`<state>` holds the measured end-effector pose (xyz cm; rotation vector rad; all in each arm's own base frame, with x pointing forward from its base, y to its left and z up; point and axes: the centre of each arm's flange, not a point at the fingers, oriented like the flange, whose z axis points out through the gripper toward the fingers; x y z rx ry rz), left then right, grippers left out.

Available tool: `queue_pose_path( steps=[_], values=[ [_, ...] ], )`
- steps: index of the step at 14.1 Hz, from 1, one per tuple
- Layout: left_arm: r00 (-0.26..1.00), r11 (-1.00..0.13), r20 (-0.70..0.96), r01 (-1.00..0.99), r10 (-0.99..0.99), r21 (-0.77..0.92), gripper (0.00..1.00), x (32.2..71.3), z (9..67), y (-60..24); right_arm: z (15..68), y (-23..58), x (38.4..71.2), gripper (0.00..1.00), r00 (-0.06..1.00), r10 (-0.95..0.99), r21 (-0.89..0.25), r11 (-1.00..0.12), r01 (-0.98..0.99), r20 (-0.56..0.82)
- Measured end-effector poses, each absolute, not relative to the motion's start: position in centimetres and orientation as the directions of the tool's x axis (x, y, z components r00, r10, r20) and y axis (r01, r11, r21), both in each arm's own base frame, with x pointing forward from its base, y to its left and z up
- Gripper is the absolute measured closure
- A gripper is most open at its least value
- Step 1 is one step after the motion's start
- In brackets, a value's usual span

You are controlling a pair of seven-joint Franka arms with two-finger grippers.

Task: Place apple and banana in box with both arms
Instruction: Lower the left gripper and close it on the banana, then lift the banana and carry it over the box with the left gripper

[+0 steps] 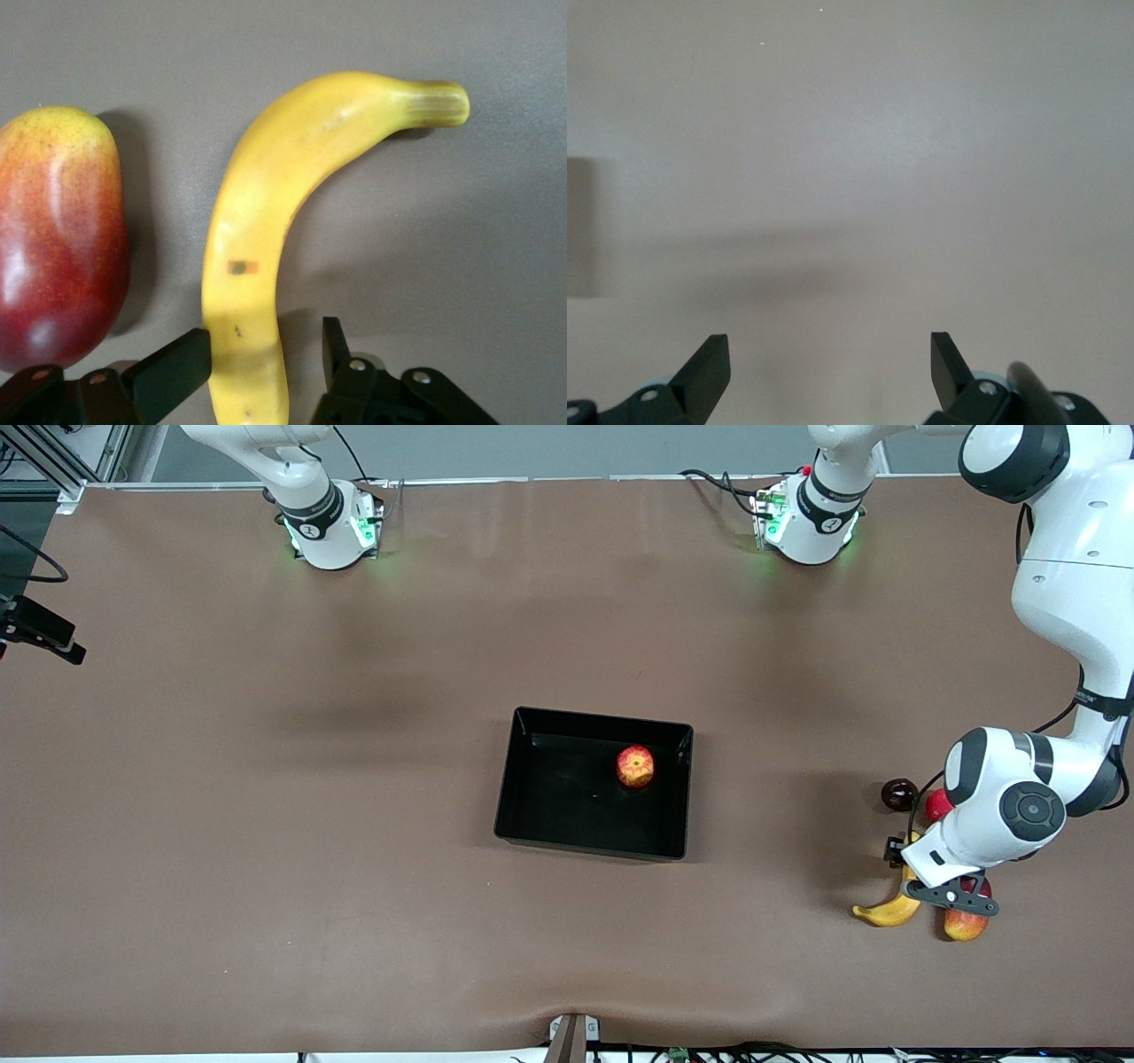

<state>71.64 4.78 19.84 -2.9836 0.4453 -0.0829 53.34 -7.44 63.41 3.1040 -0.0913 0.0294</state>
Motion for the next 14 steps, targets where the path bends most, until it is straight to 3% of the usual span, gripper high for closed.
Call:
queue_pose_path(
  steps=[8, 12, 14],
  values=[
    [0.967, -0.962, 0.062, -0.236, -0.246, -0.134, 0.34, 72.07, 20.79, 5.12, 63.43, -7.65, 53.31, 0.0, 0.998, -0.06, 0.043, -0.997, -0.061, 0.02],
    [0.968, -0.963, 0.059, -0.234, -0.244, -0.132, 0.37, 72.0, 20.56, 5.24, 63.38, -7.82, 53.23, 0.0, 0.998, -0.064, 0.043, -0.997, -0.064, 0.014],
    [0.968, -0.963, 0.055, -0.235, -0.243, -0.13, 0.55, 71.92, 20.29, 5.24, 63.33, -7.87, 53.15, 0.0, 0.998, -0.065, 0.042, -0.997, -0.065, 0.008]
  ],
)
